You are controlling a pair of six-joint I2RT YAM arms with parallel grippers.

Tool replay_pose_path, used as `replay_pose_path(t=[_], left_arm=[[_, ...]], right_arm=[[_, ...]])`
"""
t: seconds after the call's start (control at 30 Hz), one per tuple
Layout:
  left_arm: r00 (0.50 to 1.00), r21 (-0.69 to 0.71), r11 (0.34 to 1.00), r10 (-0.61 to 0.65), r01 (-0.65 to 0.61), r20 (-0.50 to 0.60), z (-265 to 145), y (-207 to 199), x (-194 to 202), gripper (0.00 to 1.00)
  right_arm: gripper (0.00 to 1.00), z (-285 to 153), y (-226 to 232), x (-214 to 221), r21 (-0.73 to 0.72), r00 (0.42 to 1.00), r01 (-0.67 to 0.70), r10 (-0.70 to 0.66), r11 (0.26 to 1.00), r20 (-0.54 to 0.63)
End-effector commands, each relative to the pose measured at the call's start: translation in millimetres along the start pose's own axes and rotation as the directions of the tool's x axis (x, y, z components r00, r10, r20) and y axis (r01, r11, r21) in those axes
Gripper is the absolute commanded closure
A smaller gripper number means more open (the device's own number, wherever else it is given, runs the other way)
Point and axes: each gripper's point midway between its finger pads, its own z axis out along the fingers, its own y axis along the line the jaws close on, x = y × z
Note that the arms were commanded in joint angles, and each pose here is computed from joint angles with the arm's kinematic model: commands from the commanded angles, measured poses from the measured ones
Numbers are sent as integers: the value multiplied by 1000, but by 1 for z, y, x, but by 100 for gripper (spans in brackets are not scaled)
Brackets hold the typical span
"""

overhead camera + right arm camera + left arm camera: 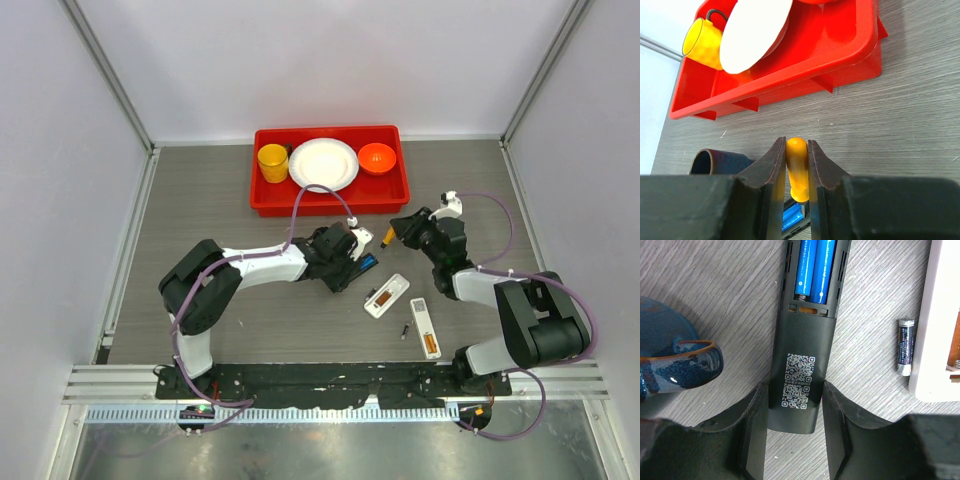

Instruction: Unload the batteries from the remote control

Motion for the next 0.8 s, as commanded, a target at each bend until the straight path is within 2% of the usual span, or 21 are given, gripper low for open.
replay_pose_path(t=[0.0, 0.47, 0.77], left_arm=[[970, 71, 997, -18, 37, -243, 21, -12, 77, 76], [969, 81, 996, -18, 39, -248, 21, -14, 77, 85], [967, 84, 996, -18, 41, -256, 23, -14, 78, 100]], right_arm=[[99, -13, 33, 29, -158, 988, -102, 81, 982, -135], [99, -28, 57, 24, -255, 984, -143, 108, 956, -145], [99, -34, 67, 25, -305, 977, -184, 140, 934, -161]])
